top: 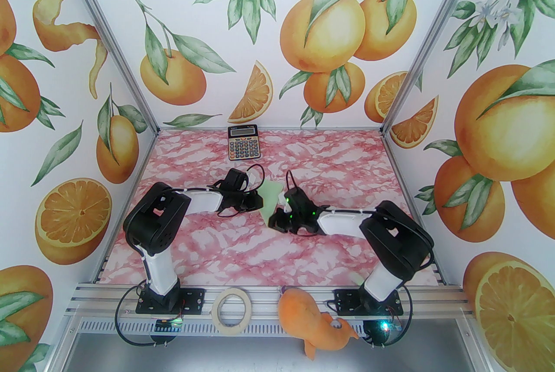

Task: Fold a paper plane with a square sheet of paper (fold left side to right side)

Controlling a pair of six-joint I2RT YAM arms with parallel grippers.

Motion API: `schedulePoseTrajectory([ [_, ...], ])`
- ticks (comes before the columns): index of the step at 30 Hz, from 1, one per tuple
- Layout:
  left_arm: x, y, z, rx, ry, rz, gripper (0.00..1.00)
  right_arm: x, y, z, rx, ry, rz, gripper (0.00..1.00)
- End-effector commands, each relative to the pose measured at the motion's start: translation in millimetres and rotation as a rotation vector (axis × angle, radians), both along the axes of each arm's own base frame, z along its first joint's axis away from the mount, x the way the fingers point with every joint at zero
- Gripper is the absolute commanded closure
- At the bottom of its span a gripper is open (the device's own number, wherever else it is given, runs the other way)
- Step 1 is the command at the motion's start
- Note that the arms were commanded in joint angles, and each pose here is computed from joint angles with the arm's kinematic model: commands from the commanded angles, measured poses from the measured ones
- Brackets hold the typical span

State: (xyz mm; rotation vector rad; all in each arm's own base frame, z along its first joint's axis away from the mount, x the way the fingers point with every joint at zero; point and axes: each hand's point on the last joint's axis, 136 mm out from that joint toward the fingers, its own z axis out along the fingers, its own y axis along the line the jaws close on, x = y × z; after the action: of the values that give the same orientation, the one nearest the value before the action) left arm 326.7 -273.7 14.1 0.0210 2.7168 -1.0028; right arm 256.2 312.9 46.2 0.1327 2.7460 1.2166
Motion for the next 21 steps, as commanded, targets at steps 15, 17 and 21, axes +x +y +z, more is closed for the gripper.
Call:
schedulePoseTrajectory([
  [15, -3, 6, -14, 0.058, 0.035, 0.014, 0.87, 20, 12, -39, -0.002, 0.046, 0.029, 1.00],
  [17, -2, 5, -12, 0.058, 0.031, 0.014, 0.87, 15, 5, -47, -0.032, 0.055, 0.036, 1.00],
  [21, 2, 6, -10, 0.055, 0.020, 0.019, 0.87, 4, -7, -63, -0.088, 0.077, 0.045, 1.00],
])
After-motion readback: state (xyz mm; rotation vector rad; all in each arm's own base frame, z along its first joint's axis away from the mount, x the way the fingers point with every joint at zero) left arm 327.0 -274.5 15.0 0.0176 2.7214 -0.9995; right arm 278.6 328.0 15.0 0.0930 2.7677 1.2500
